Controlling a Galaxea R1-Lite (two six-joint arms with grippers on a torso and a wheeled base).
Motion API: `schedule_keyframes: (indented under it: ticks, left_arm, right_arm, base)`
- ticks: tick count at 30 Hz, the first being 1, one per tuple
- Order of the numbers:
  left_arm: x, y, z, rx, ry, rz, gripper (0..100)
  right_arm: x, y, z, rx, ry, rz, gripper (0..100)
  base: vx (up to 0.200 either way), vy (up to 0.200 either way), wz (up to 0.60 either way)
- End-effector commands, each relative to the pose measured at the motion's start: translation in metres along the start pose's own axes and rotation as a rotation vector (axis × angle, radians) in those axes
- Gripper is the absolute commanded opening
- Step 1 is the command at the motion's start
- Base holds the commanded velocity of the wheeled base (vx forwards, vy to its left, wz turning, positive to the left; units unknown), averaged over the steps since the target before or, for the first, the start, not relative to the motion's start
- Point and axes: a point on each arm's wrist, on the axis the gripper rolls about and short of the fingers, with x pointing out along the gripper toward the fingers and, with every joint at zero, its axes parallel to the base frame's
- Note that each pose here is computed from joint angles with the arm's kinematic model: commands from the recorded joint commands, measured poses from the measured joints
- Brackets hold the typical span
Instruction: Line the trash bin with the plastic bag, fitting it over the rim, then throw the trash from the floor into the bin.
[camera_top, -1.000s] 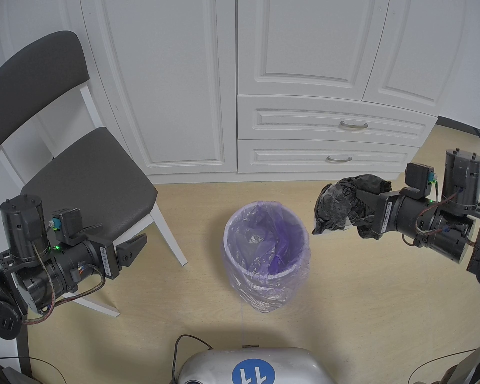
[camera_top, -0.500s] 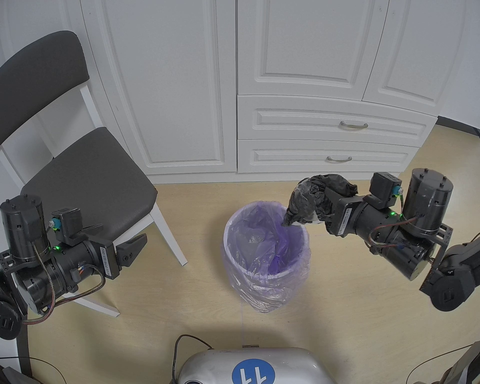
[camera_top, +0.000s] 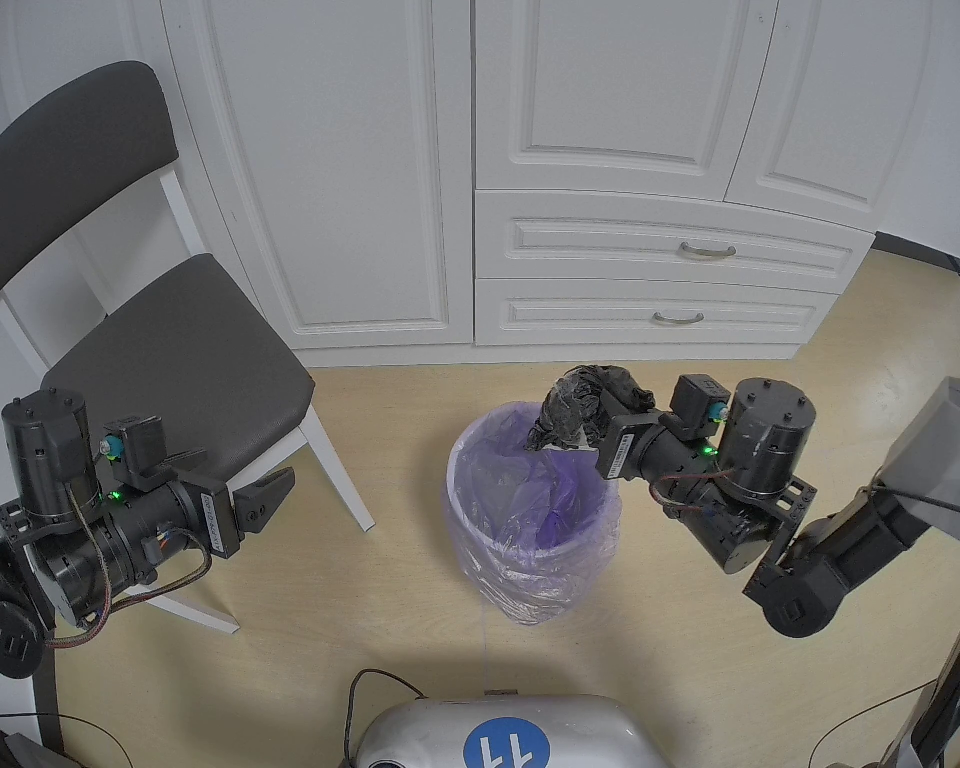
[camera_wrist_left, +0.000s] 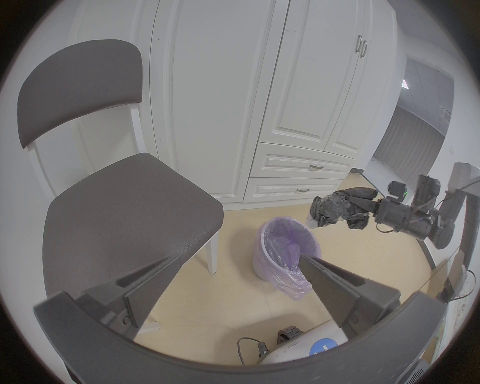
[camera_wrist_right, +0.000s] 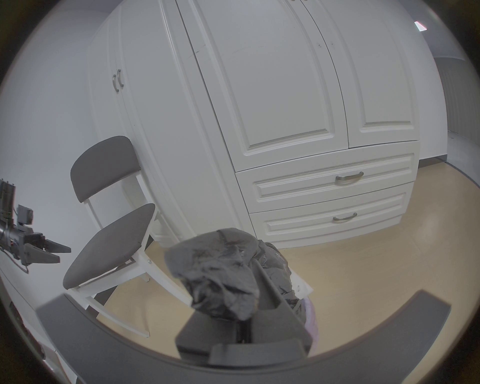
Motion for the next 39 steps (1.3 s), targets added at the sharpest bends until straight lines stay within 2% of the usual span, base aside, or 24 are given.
schedule_keyframes:
  ticks: [1, 8, 16, 20, 21, 27, 36, 39]
  left_arm:
    - [0.001, 0.0, 0.0, -0.001, 0.0, 0.001, 100]
    - [0.001, 0.0, 0.001, -0.001, -0.001, 0.001, 100]
    - [0.003, 0.0, 0.0, 0.0, 0.006, 0.0, 100]
    - [0.004, 0.0, -0.001, 0.0, 0.011, 0.0, 100]
    - [0.004, 0.0, -0.002, 0.001, 0.014, -0.001, 100]
    - [0.005, -0.001, -0.003, 0.001, 0.019, 0.0, 100]
    - [0.006, 0.0, -0.003, 0.002, 0.023, 0.0, 100]
    - [0.006, 0.0, -0.004, 0.002, 0.025, 0.0, 100]
  right_arm:
    - [0.022, -0.001, -0.033, -0.01, 0.045, -0.028, 0]
    - [0.041, -0.001, -0.062, 0.041, 0.088, -0.047, 0]
    - [0.058, 0.001, -0.084, 0.102, 0.101, -0.053, 0]
    - [0.061, 0.001, -0.092, 0.104, 0.113, -0.056, 0]
    - [0.065, 0.0, -0.105, 0.097, 0.133, -0.061, 0]
    - [0.078, -0.004, -0.132, 0.105, 0.158, -0.077, 0]
    - [0.077, 0.005, -0.139, 0.195, 0.178, -0.048, 0]
    - [0.073, 0.011, -0.142, 0.219, 0.236, -0.051, 0]
  base:
    - [0.0, 0.0, 0.0]
    - [0.0, 0.0, 0.0]
    - [0.0, 0.0, 0.0]
    - [0.0, 0.0, 0.0]
    - [0.0, 0.0, 0.0]
    - [0.0, 0.0, 0.0]
    - [0.0, 0.0, 0.0]
    - [0.0, 0.0, 0.0]
